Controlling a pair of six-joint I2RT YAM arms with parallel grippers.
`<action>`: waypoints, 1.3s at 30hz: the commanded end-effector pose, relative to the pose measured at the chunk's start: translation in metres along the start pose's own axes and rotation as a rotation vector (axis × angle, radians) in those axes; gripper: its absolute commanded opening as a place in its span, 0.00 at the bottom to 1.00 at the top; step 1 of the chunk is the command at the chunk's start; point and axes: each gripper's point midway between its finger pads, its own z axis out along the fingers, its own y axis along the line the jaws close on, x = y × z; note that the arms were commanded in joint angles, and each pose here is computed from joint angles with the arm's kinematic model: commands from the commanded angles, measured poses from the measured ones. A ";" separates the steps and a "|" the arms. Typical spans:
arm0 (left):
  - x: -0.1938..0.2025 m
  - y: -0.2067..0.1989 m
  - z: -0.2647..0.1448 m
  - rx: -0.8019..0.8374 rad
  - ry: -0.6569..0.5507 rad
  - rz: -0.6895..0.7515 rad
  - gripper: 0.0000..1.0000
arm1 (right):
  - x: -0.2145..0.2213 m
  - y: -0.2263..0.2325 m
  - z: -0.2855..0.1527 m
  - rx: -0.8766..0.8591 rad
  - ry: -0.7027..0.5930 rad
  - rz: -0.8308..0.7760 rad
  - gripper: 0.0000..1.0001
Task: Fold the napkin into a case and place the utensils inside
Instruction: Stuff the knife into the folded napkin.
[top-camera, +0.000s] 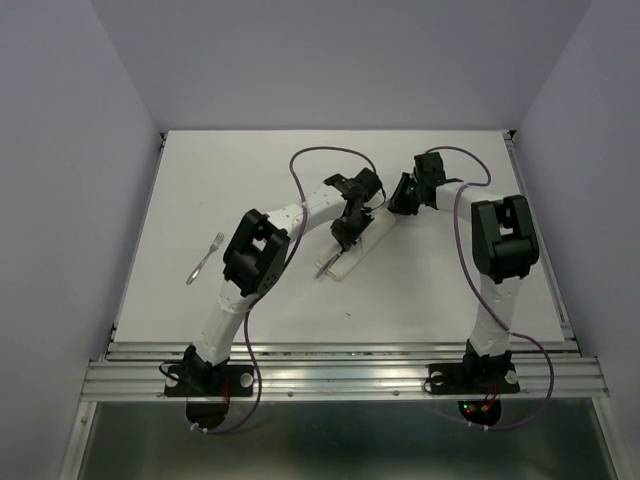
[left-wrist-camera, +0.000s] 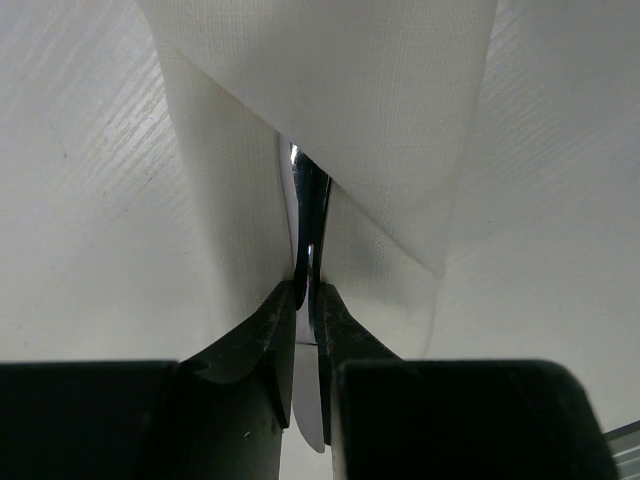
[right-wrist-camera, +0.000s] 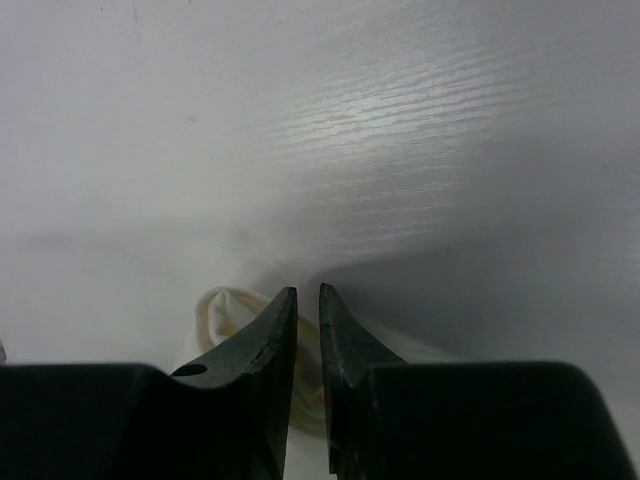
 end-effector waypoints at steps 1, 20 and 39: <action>-0.015 -0.001 -0.015 -0.007 -0.042 0.024 0.00 | 0.001 0.011 -0.002 -0.040 0.002 -0.030 0.21; -0.031 0.007 -0.014 -0.044 -0.072 0.025 0.00 | 0.018 0.014 -0.003 -0.050 0.032 -0.049 0.20; -0.048 0.018 -0.013 -0.052 -0.117 0.000 0.00 | 0.030 0.012 -0.004 -0.055 0.052 -0.063 0.20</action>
